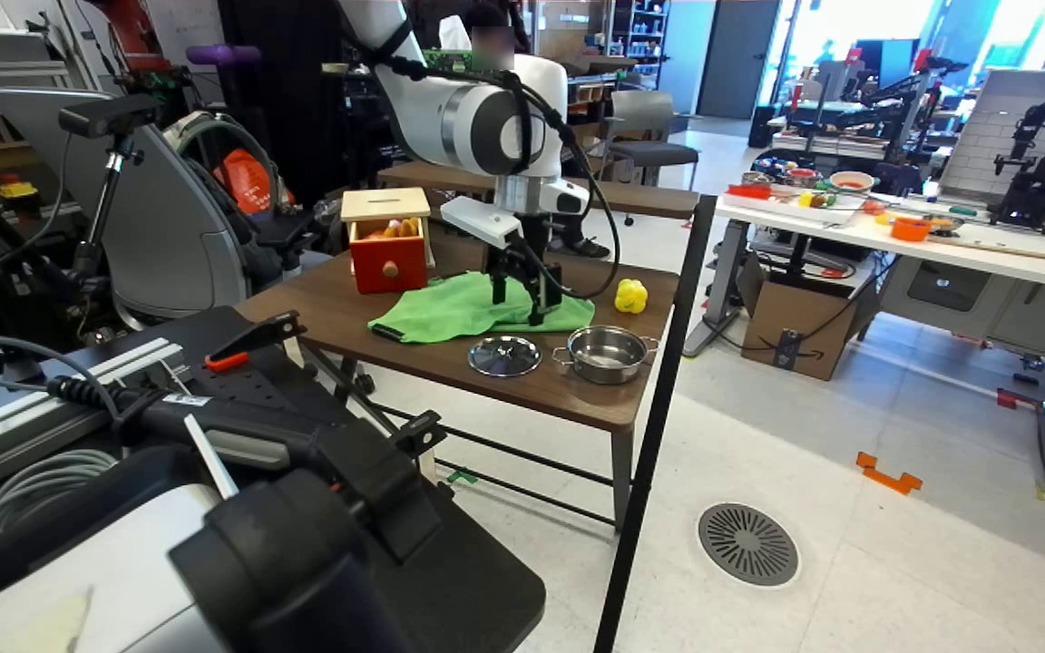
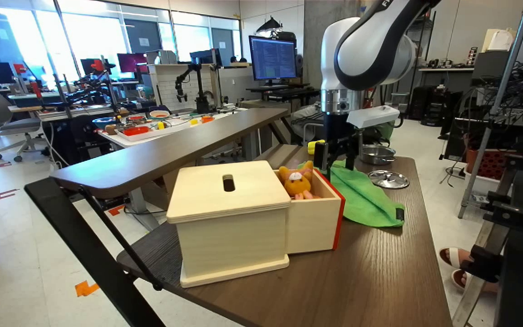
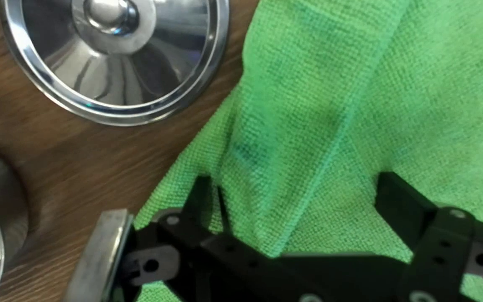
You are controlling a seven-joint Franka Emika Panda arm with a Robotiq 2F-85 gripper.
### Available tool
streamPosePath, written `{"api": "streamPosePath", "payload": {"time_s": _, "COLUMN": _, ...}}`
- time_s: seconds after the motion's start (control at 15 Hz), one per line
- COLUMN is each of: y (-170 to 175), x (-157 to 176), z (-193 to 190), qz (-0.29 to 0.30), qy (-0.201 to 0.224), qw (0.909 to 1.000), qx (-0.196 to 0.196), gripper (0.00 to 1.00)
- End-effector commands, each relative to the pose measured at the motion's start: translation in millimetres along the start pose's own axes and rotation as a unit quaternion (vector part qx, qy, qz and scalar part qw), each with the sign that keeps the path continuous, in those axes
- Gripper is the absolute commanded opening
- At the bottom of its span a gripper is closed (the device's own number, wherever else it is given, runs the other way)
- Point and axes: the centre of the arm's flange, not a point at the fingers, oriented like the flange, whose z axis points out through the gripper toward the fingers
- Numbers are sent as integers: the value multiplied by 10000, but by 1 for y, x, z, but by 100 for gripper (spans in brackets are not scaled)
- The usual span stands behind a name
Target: Move the cloth
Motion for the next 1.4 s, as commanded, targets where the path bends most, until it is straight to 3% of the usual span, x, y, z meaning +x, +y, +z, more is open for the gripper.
{"api": "streamPosePath", "payload": {"time_s": 0.0, "y": 12, "x": 30, "z": 12, "qz": 290, "qy": 5, "qw": 9996, "qx": -72, "gripper": 100}}
{"api": "streamPosePath", "payload": {"time_s": 0.53, "y": 27, "x": 76, "z": 12, "qz": 637, "qy": 84, "qw": 9978, "qx": -140, "gripper": 100}}
{"api": "streamPosePath", "payload": {"time_s": 1.33, "y": -24, "x": 117, "z": 10, "qz": 308, "qy": -9, "qw": 9995, "qx": -53, "gripper": 100}}
